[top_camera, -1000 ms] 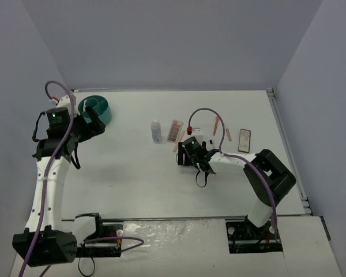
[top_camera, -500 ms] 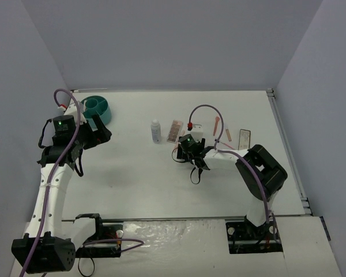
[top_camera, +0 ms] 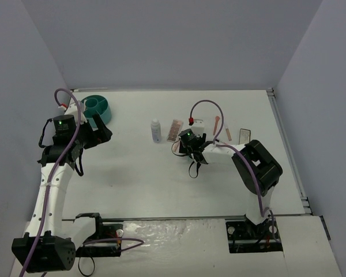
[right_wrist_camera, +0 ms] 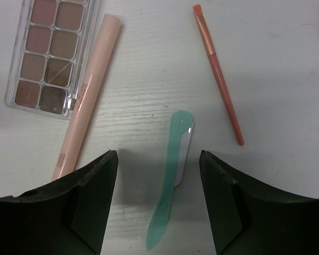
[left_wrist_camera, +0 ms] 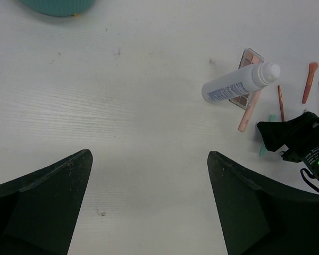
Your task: Organize the makeup
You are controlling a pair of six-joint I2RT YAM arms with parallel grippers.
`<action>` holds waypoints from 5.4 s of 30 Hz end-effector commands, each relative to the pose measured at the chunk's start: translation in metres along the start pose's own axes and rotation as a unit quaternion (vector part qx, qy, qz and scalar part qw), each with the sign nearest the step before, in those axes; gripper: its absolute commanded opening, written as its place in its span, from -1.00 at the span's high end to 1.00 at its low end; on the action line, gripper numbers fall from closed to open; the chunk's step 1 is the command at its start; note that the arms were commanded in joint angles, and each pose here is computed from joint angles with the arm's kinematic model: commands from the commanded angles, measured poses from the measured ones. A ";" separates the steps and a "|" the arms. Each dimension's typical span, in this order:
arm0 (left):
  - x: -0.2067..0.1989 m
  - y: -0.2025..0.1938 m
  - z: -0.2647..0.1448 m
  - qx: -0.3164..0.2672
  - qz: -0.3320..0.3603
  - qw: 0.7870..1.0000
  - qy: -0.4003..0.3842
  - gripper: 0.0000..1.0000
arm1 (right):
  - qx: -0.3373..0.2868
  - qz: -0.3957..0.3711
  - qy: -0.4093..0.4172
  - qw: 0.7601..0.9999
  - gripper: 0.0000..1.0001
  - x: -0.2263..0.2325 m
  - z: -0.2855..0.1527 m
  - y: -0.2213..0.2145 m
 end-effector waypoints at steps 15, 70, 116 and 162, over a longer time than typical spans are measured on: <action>-0.078 0.014 -0.024 -0.023 0.028 0.987 -0.156 -0.76 | -0.053 -0.074 0.121 0.988 1.00 0.023 -0.058 0.030; -0.250 0.000 -0.022 0.011 -0.014 0.924 -0.382 1.00 | -0.291 -0.171 0.501 0.797 1.00 0.129 -0.265 0.100; 0.123 0.272 0.125 -0.190 0.088 0.954 0.213 1.00 | -0.221 -0.103 0.341 0.908 -1.00 0.041 -0.191 0.099; 0.107 0.265 0.113 -0.153 0.059 0.971 0.175 -0.43 | -0.166 -0.069 0.203 0.963 -1.00 -0.008 -0.163 0.087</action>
Point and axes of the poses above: each gripper's point midway between its finger pads, its own z axis out along the fingers, its own x axis along the line the jaws close on, y = z × x, the point moved 2 cm from there along -z, back along the fingers, and after that the axes turned 9 degrees about z, right-handed, at the moved point
